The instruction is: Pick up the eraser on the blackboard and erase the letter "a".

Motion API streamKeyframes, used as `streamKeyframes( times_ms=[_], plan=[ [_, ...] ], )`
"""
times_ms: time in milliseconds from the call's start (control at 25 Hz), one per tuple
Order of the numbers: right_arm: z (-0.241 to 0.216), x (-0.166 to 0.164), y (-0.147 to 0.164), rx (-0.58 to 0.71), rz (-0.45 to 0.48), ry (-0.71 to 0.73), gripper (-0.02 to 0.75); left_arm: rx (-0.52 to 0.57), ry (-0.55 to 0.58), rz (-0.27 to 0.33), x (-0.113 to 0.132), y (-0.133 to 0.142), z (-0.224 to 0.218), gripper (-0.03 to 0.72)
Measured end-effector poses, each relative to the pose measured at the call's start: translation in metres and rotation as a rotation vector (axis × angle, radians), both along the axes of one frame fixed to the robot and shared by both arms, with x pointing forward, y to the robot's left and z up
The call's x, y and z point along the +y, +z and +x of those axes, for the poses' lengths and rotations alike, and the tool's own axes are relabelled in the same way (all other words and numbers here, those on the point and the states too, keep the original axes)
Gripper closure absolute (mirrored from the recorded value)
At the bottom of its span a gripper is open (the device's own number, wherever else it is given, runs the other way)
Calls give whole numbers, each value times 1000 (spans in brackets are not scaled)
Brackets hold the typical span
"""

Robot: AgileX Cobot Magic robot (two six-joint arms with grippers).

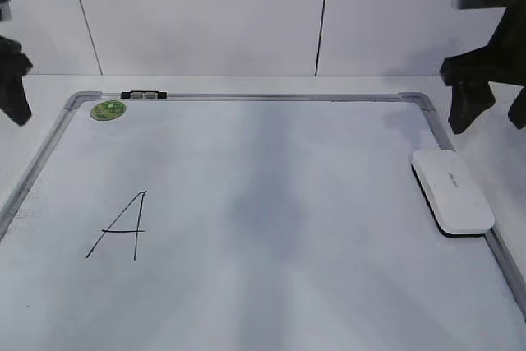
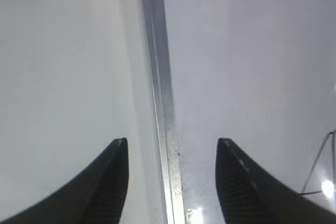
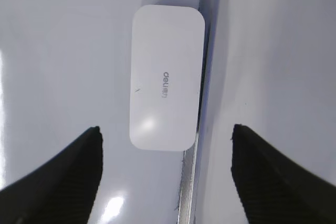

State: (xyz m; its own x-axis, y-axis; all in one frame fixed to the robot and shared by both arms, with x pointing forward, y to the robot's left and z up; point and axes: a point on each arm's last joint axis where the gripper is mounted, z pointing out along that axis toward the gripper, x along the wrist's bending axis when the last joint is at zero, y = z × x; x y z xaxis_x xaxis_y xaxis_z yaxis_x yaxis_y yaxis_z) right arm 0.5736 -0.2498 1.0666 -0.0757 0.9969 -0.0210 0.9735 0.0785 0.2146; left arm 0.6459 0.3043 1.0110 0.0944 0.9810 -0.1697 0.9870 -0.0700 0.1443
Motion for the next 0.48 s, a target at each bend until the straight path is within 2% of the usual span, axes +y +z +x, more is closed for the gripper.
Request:
streamKeyframes(
  times_ms=[200,480],
  plan=[
    [-22,-2,34,-72,27,15,138,-184,15,2,-2,79,-29,287],
    [-62,-5,83,-220,66,29,141,-390,45,-5,-5,159,-85,287]
  ],
)
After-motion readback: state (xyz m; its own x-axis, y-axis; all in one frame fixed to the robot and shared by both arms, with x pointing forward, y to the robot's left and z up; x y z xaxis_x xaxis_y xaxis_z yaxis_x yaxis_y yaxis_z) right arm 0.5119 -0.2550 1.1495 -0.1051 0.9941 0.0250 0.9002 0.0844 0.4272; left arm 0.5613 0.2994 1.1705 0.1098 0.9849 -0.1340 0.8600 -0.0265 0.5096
